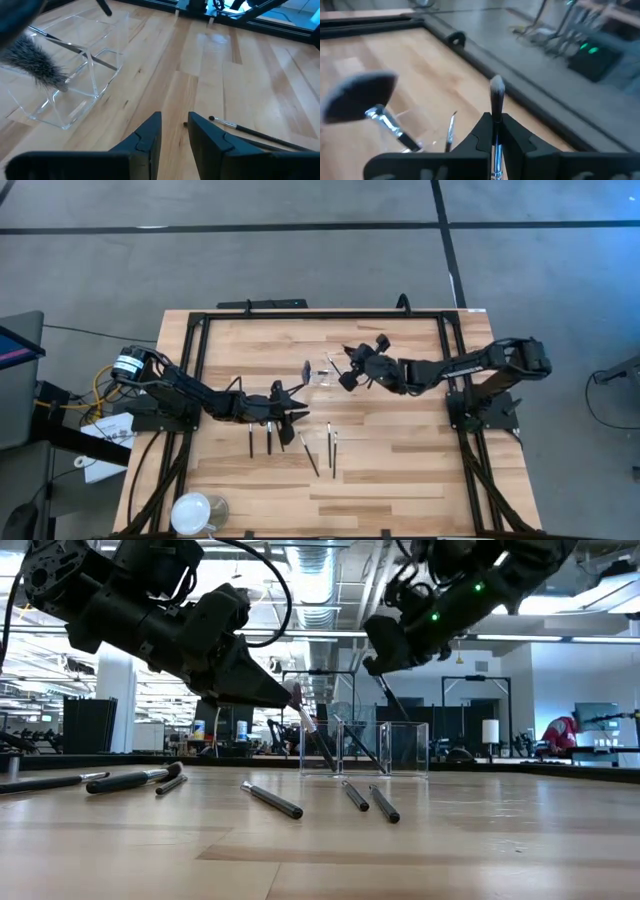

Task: Put items in baskets/containers
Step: Put the foundation brush into the right section of the transparent organizer, then put the eyeshadow brush into the left section of the transparent organizer

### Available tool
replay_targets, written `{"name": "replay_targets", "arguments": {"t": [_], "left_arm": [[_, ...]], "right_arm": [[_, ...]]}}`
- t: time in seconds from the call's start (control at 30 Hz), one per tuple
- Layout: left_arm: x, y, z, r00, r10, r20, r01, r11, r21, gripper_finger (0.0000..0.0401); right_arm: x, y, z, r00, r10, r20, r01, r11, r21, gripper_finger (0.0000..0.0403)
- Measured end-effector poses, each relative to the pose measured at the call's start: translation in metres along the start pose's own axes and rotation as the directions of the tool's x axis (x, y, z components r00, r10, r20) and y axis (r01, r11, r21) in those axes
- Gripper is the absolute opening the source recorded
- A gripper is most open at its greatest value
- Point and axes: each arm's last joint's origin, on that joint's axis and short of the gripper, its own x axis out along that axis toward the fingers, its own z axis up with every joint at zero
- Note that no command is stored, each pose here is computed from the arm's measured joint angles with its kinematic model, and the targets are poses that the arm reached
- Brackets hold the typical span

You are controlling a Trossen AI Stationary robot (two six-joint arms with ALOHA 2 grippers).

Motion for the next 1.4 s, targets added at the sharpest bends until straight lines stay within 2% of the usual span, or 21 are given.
{"name": "replay_targets", "arguments": {"t": [0.1, 0.23, 0.33, 0.53, 0.77, 0.9, 1.07, 1.17, 1.27, 1.4], "left_arm": [[0.000, 0.000, 0.000, 1.000, 0.001, 0.000, -0.001, 1.000, 0.000, 0.0092], [0.000, 0.000, -0.001, 1.000, 0.001, -0.003, -0.001, 0.999, -0.044, 0.0092], [-0.001, 0.001, -0.003, 1.000, 0.003, -0.011, -0.004, 0.996, -0.087, 0.0092], [-0.005, 0.004, -0.011, 0.999, 0.017, -0.038, -0.020, 0.996, -0.083, 0.0092], [-0.018, 0.006, -0.009, 0.998, 0.018, -0.055, -0.023, 0.995, -0.093, 0.0092], [-0.041, 0.013, 0.002, 0.990, 0.068, -0.127, -0.086, 0.986, -0.146, 0.0092], [-0.077, 0.027, 0.003, 0.946, 0.141, -0.293, -0.223, 0.937, -0.268, 0.0092], [-0.091, 0.030, -0.006, 0.899, 0.164, -0.405, -0.291, 0.916, -0.276, 0.0092], [-0.098, 0.030, -0.016, 0.849, 0.147, -0.508, -0.330, 0.898, -0.291, 0.0092], [-0.100, 0.025, -0.025, 0.806, 0.149, -0.572, -0.359, 0.892, -0.274, 0.0092]], "right_arm": [[0.009, -0.001, -0.003, 0.999, 0.049, -0.016, -0.049, 0.998, 0.031, 0.0008], [0.017, 0.002, -0.014, 0.998, 0.028, -0.060, -0.028, 1.000, 0.002, 0.0013], [0.023, 0.007, -0.025, 0.995, 0.022, -0.102, -0.024, 1.000, -0.013, 0.0030], [0.029, 0.011, -0.033, 0.992, 0.018, -0.127, -0.014, 0.999, 0.031, 0.0073], [0.009, 0.011, -0.012, 0.997, 0.058, -0.046, -0.055, 0.996, 0.065, 0.0101], [-0.013, 0.014, 0.003, 0.993, 0.112, 0.024, -0.113, 0.990, 0.089, 0.0107], [-0.041, 0.027, 0.013, 0.976, 0.200, 0.088, -0.207, 0.974, 0.090, 0.0109], [-0.052, 0.035, 0.013, 0.965, 0.243, 0.098, -0.250, 0.965, 0.074, 0.0109], [-0.059, 0.042, 0.012, 0.957, 0.273, 0.103, -0.280, 0.958, 0.061, 0.0109], [-0.063, 0.047, 0.010, 0.950, 0.295, 0.105, -0.301, 0.952, 0.052, 0.0109]]}}
